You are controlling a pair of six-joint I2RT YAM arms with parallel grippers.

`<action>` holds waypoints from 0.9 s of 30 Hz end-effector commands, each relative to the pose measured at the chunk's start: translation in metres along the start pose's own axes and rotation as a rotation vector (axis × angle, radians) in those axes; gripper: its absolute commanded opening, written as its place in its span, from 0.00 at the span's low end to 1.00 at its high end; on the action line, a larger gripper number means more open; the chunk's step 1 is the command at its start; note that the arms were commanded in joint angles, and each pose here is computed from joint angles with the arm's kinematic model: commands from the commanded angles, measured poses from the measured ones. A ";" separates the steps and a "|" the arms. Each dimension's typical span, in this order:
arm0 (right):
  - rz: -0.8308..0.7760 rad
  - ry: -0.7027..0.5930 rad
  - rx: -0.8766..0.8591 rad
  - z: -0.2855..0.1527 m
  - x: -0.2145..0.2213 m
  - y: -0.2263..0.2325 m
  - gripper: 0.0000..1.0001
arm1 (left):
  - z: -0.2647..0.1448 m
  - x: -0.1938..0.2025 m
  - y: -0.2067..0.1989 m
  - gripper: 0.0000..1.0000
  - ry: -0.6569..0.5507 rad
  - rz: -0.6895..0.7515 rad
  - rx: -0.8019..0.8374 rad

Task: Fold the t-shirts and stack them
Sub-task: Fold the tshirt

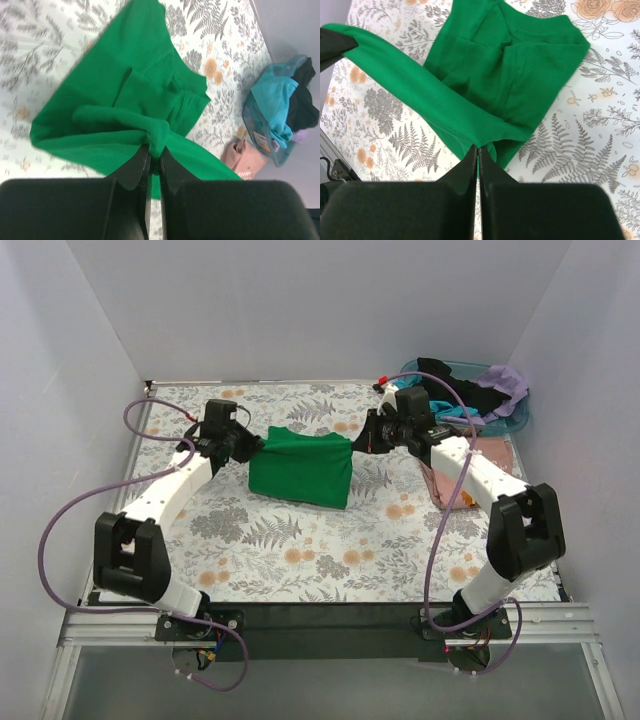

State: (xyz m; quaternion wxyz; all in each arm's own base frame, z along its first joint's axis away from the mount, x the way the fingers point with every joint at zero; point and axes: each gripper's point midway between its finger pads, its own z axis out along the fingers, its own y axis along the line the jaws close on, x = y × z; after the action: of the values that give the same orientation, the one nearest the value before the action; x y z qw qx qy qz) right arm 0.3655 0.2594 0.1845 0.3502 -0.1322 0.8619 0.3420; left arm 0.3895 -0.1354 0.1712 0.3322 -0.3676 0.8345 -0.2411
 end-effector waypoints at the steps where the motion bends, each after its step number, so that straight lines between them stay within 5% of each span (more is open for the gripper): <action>1: -0.011 -0.051 0.003 0.007 -0.035 -0.015 0.01 | 0.024 -0.033 -0.013 0.00 -0.084 0.049 0.001; 8: 0.083 -0.006 0.019 0.062 -0.050 -0.077 0.01 | 0.094 -0.052 -0.021 0.00 -0.066 0.120 -0.010; 10: 0.091 -0.040 0.035 0.067 -0.070 -0.092 0.01 | 0.124 -0.055 -0.026 0.16 -0.044 0.137 -0.018; 11: 0.101 -0.024 0.046 0.080 -0.065 -0.104 0.11 | 0.132 -0.059 -0.030 0.29 -0.041 0.138 -0.010; 12: 0.100 -0.030 0.052 0.084 -0.070 -0.111 0.27 | 0.149 -0.062 -0.034 0.63 -0.034 0.153 -0.011; 13: 0.088 -0.039 0.044 0.088 -0.078 -0.113 0.45 | 0.154 -0.067 -0.041 0.78 -0.037 0.156 -0.004; 14: 0.081 -0.054 0.031 0.094 -0.091 -0.117 0.97 | 0.158 -0.070 -0.045 0.98 -0.032 0.160 -0.002; 19: 0.041 -0.027 0.043 0.077 -0.105 -0.105 0.98 | 0.142 -0.080 -0.061 0.98 -0.022 0.160 -0.016; 22: -0.004 -0.002 0.075 0.053 -0.079 -0.086 0.98 | 0.111 -0.067 -0.073 0.98 0.001 0.172 0.074; 27: -0.031 0.095 0.030 0.050 0.007 -0.040 0.98 | 0.102 -0.003 -0.035 0.98 0.119 0.198 0.070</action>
State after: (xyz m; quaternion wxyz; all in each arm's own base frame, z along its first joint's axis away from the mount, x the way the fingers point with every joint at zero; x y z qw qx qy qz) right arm 0.4434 0.2386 0.1333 0.3119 -0.1146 0.8921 0.3062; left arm 0.5026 -0.1461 0.1116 0.3132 -0.2953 0.8764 -0.2158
